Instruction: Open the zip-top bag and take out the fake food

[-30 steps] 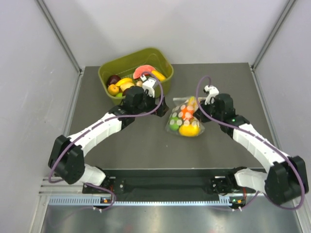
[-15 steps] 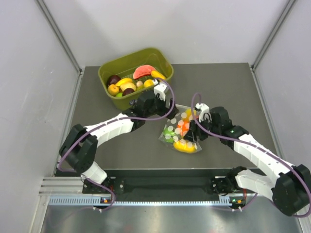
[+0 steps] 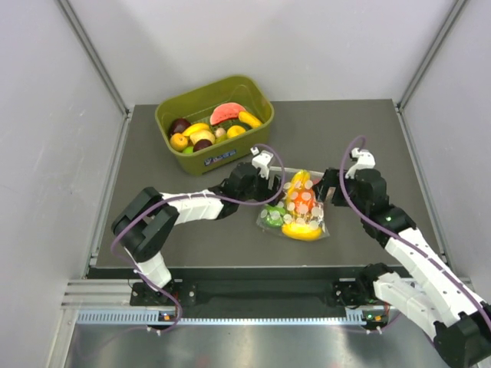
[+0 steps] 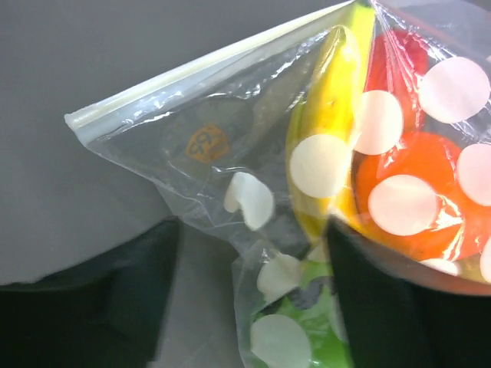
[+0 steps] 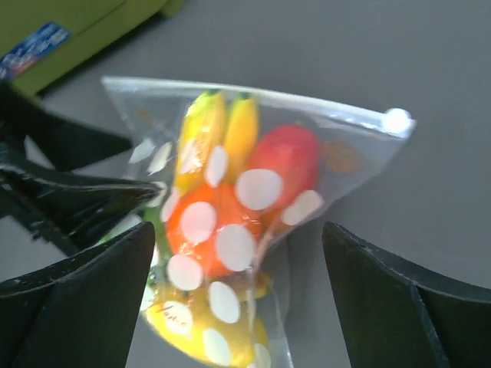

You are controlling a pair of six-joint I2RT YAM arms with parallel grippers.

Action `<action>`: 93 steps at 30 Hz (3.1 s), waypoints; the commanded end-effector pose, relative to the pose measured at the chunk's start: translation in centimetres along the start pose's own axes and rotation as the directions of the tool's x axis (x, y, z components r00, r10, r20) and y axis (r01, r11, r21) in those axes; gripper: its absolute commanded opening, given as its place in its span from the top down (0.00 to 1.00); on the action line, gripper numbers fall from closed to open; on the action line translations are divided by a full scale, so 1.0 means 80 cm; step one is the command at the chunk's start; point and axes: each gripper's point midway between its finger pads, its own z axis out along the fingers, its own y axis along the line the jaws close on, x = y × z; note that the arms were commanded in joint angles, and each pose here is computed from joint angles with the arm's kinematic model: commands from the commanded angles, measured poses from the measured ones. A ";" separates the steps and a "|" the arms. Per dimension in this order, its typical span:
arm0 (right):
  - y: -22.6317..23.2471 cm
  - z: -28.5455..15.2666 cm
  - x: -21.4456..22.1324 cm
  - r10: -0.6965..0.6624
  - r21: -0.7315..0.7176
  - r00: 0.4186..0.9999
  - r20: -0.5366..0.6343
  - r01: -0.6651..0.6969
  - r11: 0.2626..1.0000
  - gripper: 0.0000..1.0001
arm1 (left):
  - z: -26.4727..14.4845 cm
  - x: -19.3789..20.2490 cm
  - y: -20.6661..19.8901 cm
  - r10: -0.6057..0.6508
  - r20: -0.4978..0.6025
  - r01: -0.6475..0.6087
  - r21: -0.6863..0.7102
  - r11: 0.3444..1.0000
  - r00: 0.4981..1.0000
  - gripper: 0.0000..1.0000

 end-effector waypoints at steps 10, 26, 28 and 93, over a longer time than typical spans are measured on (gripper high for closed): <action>-0.055 0.019 0.001 0.249 0.026 0.961 0.124 -0.254 0.967 0.09 | -0.018 0.017 -0.011 -0.088 0.022 0.086 0.054 0.995 0.996 0.81; -0.025 0.057 -0.045 0.324 -0.298 0.920 0.222 -0.253 0.920 0.13 | -0.030 0.038 -0.020 -0.089 -0.003 0.089 0.072 0.993 0.996 0.92; -0.020 0.062 -0.051 0.324 -0.330 0.919 0.225 -0.241 0.913 0.13 | -0.031 0.038 -0.021 -0.084 -0.004 0.084 0.071 0.994 0.996 0.92; 0.184 -0.101 -0.010 -0.232 -0.891 0.927 0.296 0.355 0.281 1.00 | -0.194 -0.188 -0.201 0.213 0.372 -0.420 0.667 0.615 0.903 0.30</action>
